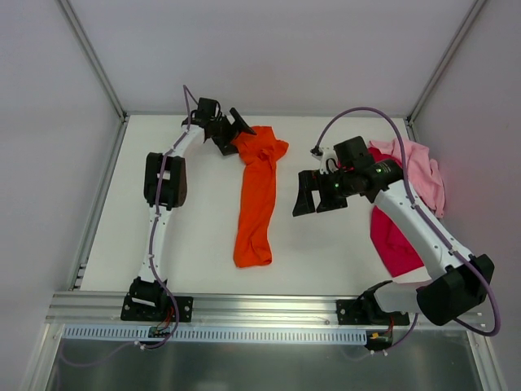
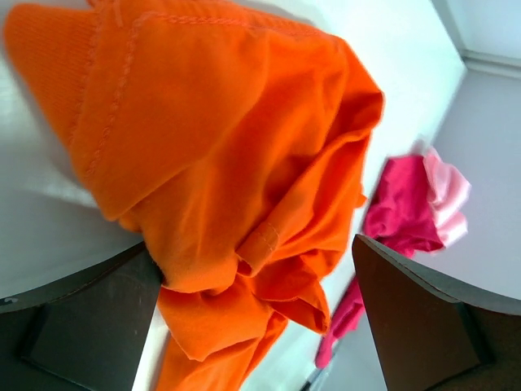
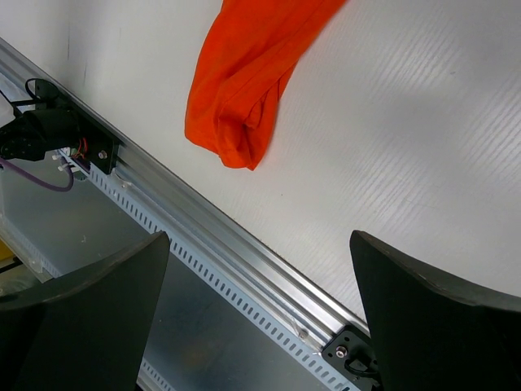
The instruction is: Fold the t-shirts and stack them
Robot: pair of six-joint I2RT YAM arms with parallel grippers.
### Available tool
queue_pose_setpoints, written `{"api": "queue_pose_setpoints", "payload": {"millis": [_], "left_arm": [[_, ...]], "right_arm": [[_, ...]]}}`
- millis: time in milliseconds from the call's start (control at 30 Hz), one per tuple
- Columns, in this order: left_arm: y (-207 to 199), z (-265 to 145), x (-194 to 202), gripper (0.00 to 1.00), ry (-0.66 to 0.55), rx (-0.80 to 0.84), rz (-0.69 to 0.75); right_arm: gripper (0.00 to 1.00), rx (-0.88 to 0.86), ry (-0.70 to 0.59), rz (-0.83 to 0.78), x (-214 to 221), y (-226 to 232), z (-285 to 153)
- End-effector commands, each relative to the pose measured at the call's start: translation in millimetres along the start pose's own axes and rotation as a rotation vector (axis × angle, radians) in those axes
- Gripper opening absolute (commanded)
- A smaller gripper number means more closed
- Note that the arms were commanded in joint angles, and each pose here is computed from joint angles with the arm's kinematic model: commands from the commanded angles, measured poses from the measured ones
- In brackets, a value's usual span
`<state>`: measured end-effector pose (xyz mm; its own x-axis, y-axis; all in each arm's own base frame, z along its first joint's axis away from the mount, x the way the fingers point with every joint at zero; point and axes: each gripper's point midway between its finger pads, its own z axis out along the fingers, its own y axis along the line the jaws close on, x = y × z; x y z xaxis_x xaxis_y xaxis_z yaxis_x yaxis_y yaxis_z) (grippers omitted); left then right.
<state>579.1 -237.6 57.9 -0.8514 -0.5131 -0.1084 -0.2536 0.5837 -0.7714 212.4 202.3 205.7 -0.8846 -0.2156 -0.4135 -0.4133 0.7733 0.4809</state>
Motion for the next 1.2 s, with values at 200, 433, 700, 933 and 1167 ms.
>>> {"api": "queue_pose_setpoints", "payload": {"millis": [200,433,700,933,1167], "left_arm": [[-68.5,-12.2,4.9,0.99,0.067,0.313,0.139],[-82.0,-31.3,1.1,0.99,0.031,0.334,0.239],[-4.6,-58.8,4.8,0.99,-0.016,-0.098,0.158],[-27.3,-124.4,57.1,0.99,-0.045,-0.045,0.196],[13.2,-139.1,154.3,0.99,0.078,-0.124,0.211]], "right_arm": [[1.0,-0.029,0.001,-0.024,-7.1,7.3,0.7],[1.0,-0.052,0.014,-0.029,-7.8,9.2,6.7],[1.0,-0.087,0.011,-0.073,-14.5,23.5,11.2],[1.0,-0.118,0.001,-0.105,-24.8,35.2,16.9],[1.0,-0.011,-0.074,-0.138,-59.7,27.5,11.2]]}}
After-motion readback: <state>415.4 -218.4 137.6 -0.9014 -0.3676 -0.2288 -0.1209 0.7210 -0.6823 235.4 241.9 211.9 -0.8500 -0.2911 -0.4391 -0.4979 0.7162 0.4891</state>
